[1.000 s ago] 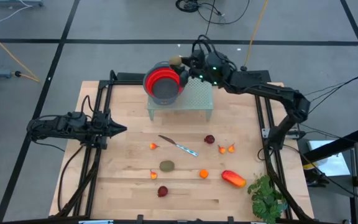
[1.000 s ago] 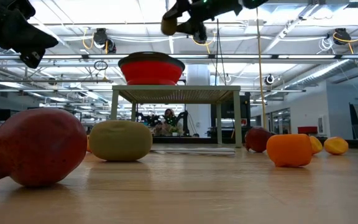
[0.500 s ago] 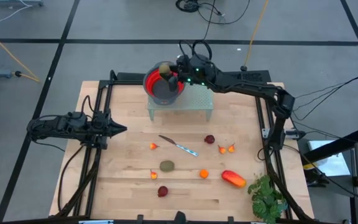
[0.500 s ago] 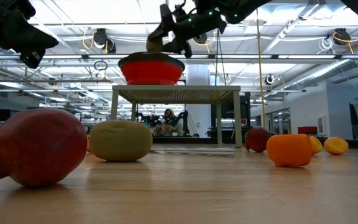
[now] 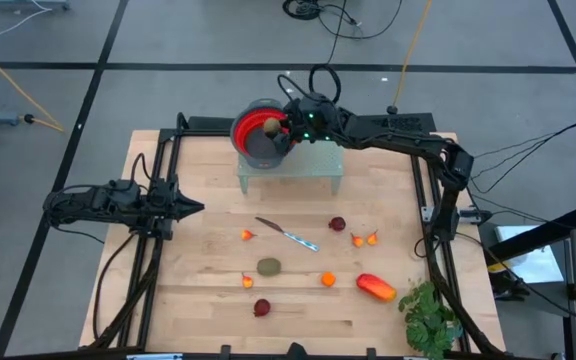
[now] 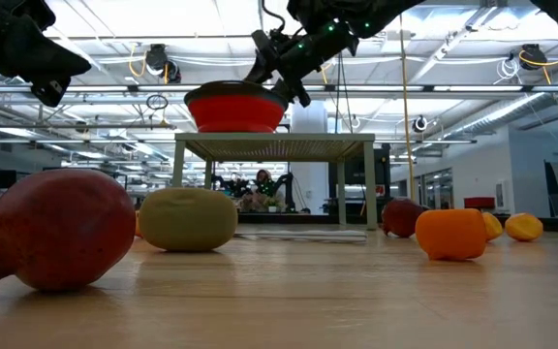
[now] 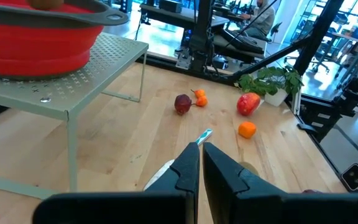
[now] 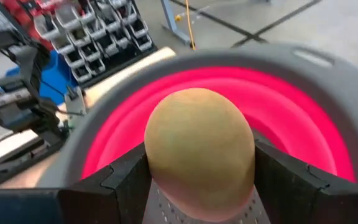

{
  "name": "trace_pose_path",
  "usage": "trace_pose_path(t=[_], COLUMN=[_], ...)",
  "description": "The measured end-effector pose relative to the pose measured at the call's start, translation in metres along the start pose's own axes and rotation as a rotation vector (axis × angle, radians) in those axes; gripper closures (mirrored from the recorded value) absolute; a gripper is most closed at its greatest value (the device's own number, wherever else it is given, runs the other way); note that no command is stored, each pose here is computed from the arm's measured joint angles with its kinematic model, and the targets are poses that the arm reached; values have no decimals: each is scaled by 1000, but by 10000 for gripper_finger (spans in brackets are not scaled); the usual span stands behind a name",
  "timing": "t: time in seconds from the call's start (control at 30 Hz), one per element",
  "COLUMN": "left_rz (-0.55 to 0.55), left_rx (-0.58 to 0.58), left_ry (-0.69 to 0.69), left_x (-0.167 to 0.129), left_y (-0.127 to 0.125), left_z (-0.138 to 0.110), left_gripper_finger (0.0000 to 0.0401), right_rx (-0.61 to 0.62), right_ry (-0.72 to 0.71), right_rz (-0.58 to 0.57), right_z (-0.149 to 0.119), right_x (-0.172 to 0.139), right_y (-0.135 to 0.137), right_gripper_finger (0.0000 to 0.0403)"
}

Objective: Pick & Place Fruit
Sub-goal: Put the kiwi into the red strainer bowl

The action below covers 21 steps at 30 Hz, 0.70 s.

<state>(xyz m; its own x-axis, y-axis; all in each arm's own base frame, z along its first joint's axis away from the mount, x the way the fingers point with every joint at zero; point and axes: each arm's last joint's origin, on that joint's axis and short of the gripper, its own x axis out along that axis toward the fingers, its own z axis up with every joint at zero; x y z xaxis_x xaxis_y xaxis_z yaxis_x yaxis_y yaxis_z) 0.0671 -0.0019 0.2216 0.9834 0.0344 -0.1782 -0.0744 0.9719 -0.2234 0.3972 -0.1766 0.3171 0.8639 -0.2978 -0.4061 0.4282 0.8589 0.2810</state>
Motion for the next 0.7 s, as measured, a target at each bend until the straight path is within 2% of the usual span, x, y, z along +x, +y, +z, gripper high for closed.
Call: trace_pose_path(t=[0.3,0.7], left_rz=[0,30], left_rx=[2,10], left_ry=[0,-7], left_x=[0,0], left_y=[0,1], left_z=[0,0], left_gripper_finger=[382,382], right_rx=[-23,-32], right_ry=[49,37], right_rz=[-12,14], right_z=[-5,-3], right_x=[0,0], right_y=[-1,0], right_gripper_finger=[165,165])
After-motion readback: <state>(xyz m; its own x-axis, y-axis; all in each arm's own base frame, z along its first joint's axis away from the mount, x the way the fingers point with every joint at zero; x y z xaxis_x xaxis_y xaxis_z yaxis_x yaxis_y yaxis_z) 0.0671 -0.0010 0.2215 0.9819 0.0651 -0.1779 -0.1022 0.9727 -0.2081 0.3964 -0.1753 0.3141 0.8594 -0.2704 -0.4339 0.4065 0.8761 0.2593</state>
